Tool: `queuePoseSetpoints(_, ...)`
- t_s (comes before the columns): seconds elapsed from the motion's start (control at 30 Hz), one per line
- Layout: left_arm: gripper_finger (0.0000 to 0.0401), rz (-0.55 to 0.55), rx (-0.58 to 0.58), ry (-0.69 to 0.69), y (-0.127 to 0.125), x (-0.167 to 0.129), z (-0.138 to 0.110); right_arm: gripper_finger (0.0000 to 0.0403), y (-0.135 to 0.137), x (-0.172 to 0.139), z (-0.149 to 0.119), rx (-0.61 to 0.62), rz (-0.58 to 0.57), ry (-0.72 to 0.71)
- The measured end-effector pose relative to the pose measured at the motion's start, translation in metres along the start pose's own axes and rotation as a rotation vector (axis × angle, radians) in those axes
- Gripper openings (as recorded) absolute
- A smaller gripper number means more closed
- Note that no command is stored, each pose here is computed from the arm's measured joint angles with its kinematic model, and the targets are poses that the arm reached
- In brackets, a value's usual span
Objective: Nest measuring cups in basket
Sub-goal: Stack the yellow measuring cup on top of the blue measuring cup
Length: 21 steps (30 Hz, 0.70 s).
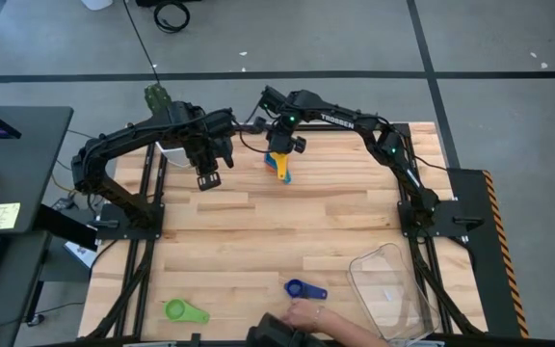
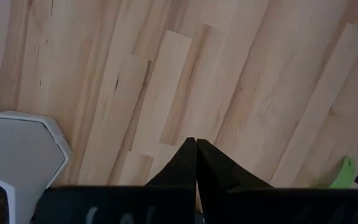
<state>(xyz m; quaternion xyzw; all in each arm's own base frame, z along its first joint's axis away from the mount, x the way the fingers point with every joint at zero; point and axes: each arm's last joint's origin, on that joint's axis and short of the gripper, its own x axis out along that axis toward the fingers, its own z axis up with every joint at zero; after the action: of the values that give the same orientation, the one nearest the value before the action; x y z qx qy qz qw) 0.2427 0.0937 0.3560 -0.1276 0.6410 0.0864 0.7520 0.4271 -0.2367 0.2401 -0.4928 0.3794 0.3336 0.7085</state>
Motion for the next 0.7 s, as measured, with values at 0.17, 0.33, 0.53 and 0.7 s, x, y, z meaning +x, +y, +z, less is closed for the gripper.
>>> queuePoseSetpoints(0.17, 0.0004, 0.000, 0.000, 0.000, 0.0000, 0.0000, 0.0000, 0.0026, -0.0041, -0.0008, -0.0031, 0.107, -0.047, 0.004)
queuePoseSetpoints(0.33, 0.0004, 0.000, 0.000, 0.000, 0.0000, 0.0000, 0.0000, 0.0026, -0.0041, -0.0007, -0.0023, 0.127, -0.047, -0.011)
queuePoseSetpoints(0.53, 0.0004, 0.000, 0.000, 0.000, 0.0000, 0.0000, 0.0000, 0.0037, -0.0018, -0.0012, -0.0032, 0.152, -0.029, -0.025)
queuePoseSetpoints(0.7, 0.0004, 0.000, 0.000, 0.000, 0.0000, 0.0000, 0.0000, 0.0050, 0.0006, -0.0017, -0.0042, 0.167, -0.008, -0.028)
